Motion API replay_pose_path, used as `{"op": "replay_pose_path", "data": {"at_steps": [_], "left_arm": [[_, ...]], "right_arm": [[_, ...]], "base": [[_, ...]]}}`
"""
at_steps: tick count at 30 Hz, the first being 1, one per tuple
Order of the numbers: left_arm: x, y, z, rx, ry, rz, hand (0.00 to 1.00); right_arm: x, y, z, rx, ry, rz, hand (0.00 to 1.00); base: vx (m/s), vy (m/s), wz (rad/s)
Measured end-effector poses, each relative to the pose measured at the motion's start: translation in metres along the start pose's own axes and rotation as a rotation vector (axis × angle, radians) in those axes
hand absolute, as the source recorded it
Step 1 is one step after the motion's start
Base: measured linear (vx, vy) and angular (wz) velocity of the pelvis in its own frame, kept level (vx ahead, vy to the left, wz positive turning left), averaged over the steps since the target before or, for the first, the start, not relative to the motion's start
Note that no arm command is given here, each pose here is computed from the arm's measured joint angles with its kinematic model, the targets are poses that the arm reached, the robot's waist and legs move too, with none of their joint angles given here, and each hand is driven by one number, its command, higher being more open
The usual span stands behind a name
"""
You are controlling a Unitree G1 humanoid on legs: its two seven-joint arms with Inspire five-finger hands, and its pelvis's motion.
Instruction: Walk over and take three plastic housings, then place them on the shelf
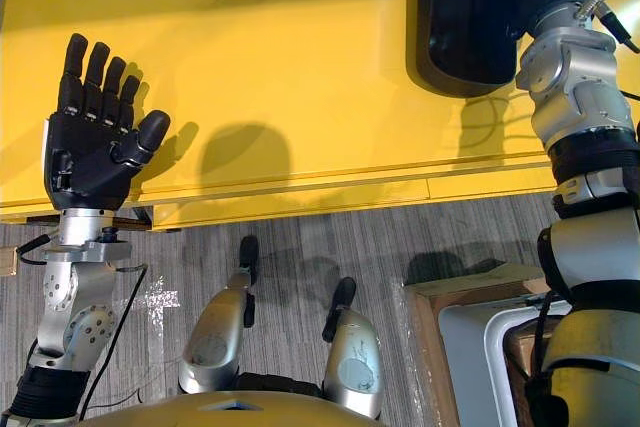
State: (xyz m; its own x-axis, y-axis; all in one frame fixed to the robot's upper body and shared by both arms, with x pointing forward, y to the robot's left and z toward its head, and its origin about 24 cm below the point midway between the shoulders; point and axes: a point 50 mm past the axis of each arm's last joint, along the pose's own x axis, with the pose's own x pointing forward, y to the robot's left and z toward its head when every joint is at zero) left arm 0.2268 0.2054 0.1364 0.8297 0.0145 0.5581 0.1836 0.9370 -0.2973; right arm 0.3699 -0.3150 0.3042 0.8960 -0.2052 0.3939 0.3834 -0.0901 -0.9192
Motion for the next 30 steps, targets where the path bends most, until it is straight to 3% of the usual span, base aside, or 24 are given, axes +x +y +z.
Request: {"op": "replay_pose_path", "data": {"at_steps": [15, 16, 28, 30], "left_arm": [[-0.004, 0.002, -0.001, -0.003, 0.013, 0.008, 1.00], [-0.006, 0.003, -0.002, -0.001, 0.019, 0.012, 1.00], [-0.011, 0.004, -0.002, 0.007, 0.037, -0.011, 1.00], [-0.011, 0.004, -0.002, 0.007, 0.038, -0.011, 1.00]], "right_arm": [[0.003, -0.019, 0.005, -0.132, -0.091, -0.052, 0.00], [0.003, -0.021, 0.003, -0.139, -0.092, -0.048, 1.00], [0.003, -0.025, 0.001, -0.154, -0.072, -0.063, 1.00], [0.003, -0.027, 0.001, -0.151, -0.071, -0.126, 1.00]], "base": [[0.00, -0.017, 0.01], [0.01, -0.030, 0.12], [0.00, -0.009, 0.02], [0.00, 0.000, 0.00]]}}
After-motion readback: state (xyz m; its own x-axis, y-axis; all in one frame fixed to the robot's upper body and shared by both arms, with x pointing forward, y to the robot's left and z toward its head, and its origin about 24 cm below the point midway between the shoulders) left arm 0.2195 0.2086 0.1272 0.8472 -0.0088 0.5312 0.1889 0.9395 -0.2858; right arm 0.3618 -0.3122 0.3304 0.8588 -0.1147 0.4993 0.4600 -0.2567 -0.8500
